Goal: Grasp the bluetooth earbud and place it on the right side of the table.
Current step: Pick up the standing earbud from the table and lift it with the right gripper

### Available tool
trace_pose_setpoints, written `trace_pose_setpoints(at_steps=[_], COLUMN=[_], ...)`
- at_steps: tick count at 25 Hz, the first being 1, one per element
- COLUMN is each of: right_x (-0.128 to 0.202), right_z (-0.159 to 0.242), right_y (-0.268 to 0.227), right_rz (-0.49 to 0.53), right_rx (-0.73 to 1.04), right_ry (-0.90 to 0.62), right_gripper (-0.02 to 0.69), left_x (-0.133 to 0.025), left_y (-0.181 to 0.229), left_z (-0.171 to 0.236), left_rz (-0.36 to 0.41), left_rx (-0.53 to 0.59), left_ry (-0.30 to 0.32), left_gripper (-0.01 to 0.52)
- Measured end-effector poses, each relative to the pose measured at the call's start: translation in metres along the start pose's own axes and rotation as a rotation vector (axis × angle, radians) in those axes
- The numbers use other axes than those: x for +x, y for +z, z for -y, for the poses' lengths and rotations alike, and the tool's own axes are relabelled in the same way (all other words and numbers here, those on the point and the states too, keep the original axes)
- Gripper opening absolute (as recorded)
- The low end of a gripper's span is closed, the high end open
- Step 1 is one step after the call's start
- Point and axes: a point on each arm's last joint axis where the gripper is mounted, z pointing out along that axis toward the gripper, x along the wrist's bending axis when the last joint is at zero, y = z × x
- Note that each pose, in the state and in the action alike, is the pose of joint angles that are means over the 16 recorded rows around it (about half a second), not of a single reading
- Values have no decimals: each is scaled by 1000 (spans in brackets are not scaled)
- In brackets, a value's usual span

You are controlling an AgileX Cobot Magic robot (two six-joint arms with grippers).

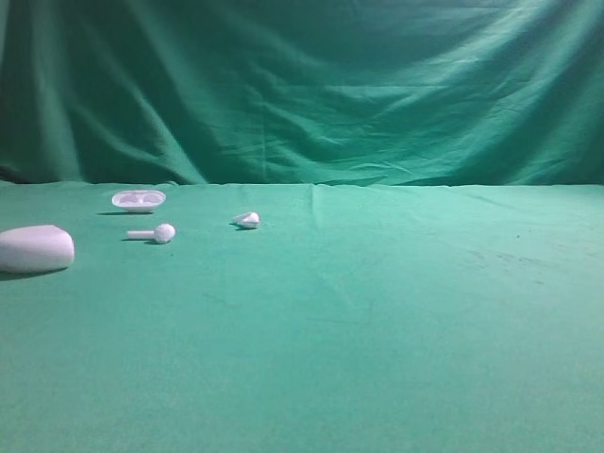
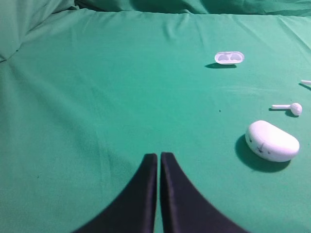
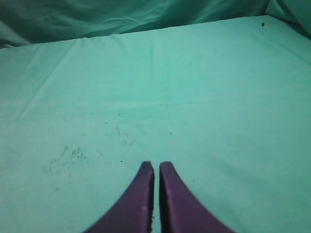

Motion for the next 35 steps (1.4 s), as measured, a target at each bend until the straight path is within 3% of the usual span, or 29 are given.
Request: trace_pose_setpoints(at_steps=[19, 29, 35], right_x=[1, 3, 5], right_z=[-7, -42, -79], right_y=[0, -9, -11], right_rz=[-11, -51, -59], right_rx=[-72, -370, -336], right_ry=[21, 114, 162], right_gripper=[0, 0, 0], left_x=[0, 0, 0], left_y=[0, 0, 0], left_z=[0, 0, 0], left_rz=[0, 0, 0], left_rx=[0, 0, 0], left_ry=[0, 0, 0], left_gripper=[0, 0, 0])
